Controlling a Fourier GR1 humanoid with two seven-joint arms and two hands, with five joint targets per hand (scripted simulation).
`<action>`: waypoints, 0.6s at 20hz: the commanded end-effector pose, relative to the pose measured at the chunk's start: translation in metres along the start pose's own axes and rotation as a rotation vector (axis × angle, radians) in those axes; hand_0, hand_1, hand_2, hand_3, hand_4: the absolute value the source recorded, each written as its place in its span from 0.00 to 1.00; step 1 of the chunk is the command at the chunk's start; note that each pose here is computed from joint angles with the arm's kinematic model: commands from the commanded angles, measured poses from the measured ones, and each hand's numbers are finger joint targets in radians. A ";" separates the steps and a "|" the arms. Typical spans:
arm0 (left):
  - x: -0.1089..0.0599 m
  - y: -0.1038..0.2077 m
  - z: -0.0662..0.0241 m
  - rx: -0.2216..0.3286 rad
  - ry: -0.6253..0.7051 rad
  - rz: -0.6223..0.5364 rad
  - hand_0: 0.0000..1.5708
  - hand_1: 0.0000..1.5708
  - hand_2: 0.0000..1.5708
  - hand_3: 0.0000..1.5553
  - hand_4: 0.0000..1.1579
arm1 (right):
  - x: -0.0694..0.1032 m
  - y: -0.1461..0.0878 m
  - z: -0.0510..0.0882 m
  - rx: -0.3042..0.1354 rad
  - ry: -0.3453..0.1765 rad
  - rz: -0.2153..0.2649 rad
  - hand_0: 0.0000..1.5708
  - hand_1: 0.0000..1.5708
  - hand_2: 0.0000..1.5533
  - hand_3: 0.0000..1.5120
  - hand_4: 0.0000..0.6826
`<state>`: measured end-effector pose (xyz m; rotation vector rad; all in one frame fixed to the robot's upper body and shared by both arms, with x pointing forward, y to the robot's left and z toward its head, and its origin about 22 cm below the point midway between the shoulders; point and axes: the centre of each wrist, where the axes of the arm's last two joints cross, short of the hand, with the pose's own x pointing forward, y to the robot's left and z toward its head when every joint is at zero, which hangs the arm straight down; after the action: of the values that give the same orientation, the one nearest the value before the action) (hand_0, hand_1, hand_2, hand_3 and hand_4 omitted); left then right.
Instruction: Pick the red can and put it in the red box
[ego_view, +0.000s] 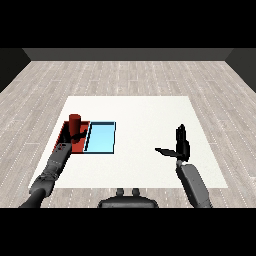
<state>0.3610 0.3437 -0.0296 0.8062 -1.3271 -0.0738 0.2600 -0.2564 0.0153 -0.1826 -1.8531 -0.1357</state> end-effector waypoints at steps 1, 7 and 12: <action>-0.011 0.000 -0.0022 -0.018 0.160 -0.067 0.87 0.87 0.79 0.83 0.82 | -0.007 -0.002 -0.005 -0.020 0.008 -0.012 0.00 0.00 0.00 0.00 0.00; -0.047 -0.001 0.0161 -0.010 0.331 -0.155 0.53 0.53 0.51 0.32 0.69 | -0.021 0.005 -0.008 -0.015 0.030 -0.025 0.00 0.00 0.00 0.00 0.00; -0.062 0.018 0.0178 0.059 0.451 -0.086 0.82 0.82 0.74 0.00 0.60 | -0.021 0.006 -0.008 -0.021 0.000 -0.016 0.00 0.00 0.00 0.00 0.00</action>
<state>0.3346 0.3661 -0.0634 0.8709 -0.9500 0.0129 0.2749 -0.2613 0.0008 -0.1805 -1.8469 -0.1626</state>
